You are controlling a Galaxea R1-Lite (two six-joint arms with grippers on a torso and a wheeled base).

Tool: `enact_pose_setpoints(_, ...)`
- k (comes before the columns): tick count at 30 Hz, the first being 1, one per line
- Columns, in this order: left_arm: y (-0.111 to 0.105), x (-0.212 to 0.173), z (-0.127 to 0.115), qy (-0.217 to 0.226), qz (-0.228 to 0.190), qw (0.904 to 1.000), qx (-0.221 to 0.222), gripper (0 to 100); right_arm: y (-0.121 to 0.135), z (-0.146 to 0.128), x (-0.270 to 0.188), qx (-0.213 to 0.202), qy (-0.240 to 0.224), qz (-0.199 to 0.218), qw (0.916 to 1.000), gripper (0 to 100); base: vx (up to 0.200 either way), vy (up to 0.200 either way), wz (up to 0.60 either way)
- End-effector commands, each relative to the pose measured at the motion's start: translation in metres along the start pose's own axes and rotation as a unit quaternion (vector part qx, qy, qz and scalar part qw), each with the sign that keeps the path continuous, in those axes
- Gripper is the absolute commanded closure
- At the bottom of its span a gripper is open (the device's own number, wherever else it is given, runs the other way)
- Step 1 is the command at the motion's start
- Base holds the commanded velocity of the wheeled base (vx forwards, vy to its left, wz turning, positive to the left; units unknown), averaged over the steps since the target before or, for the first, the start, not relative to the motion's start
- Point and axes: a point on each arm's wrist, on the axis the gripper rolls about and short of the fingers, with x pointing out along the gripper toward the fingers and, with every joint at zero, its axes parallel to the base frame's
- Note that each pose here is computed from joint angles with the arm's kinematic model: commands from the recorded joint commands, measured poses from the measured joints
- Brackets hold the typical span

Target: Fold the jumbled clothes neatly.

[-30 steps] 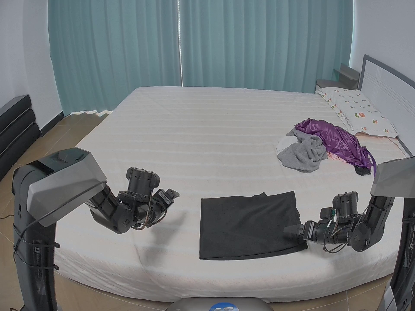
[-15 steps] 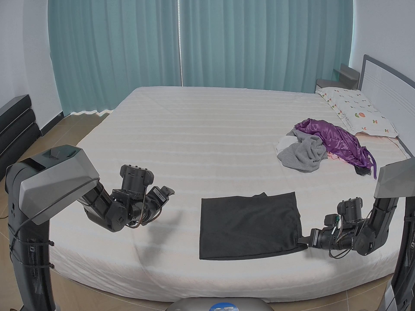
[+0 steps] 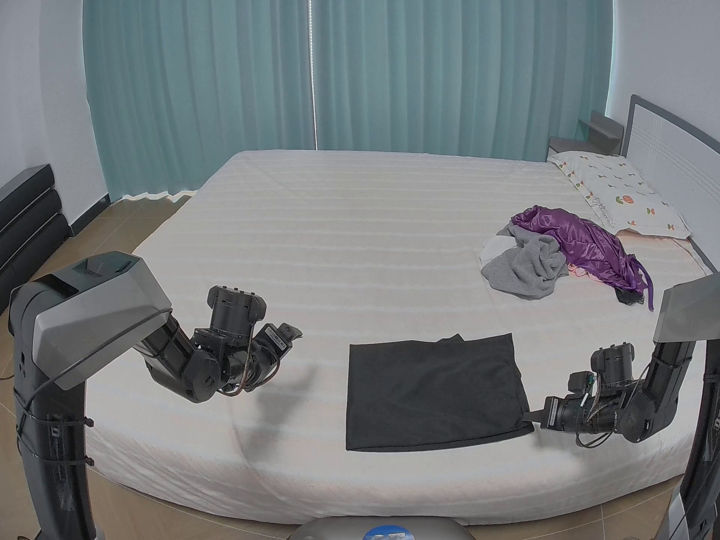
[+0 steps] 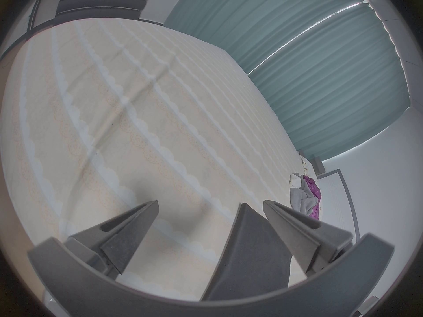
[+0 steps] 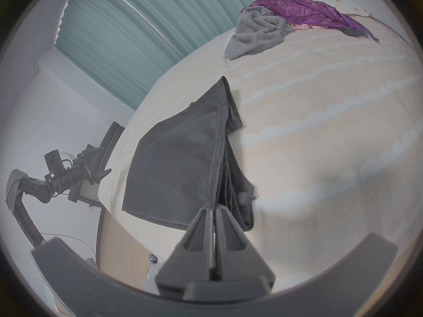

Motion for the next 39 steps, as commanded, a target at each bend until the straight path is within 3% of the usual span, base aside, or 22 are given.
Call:
enact_pose_setpoints(1,0.0,0.0,0.0,0.0,0.0,1.0,-0.001,0,-0.002,-0.001,0.0,0.003,0.002,-0.002,1.0,100,0.0,0.0,0.0)
enact_pose_setpoints(2,0.0,0.0,0.0,0.001,0.001,1.0,0.0,0,-0.002,-0.001,0.0,0.004,0.003,-0.002,1.0,100,0.0,0.0,0.0)
enact_pose_setpoints(3,0.0,0.0,0.0,0.001,0.001,1.0,0.0,0,-0.002,-0.002,0.0,0.004,0.003,-0.003,1.0,0,0.0,0.0,0.0)
enact_pose_setpoints(10,0.002,0.0,-0.001,0.003,0.003,1.0,-0.001,0,-0.002,0.004,-0.008,0.018,-0.012,0.001,0.9998,0,0.0,0.0,0.0)
enact_pose_setpoints(16,0.008,-0.003,-0.004,0.015,0.007,0.9998,-0.01,0,-0.004,0.013,-0.012,0.095,-0.037,0.006,0.9947,0,0.0,0.0,0.0)
enact_pose_setpoints(24,0.01,-0.007,-0.007,0.03,0.004,0.9994,-0.018,0,-0.005,0.015,-0.009,0.146,-0.067,0.024,0.9867,0,0.0,-0.05,0.0)
enact_pose_setpoints(39,0.006,-0.011,-0.016,0.039,0.0,0.9992,-0.004,0,-0.013,0.017,-0.004,0.163,-0.069,0.021,0.9839,0,0.0,-0.173,0.0)
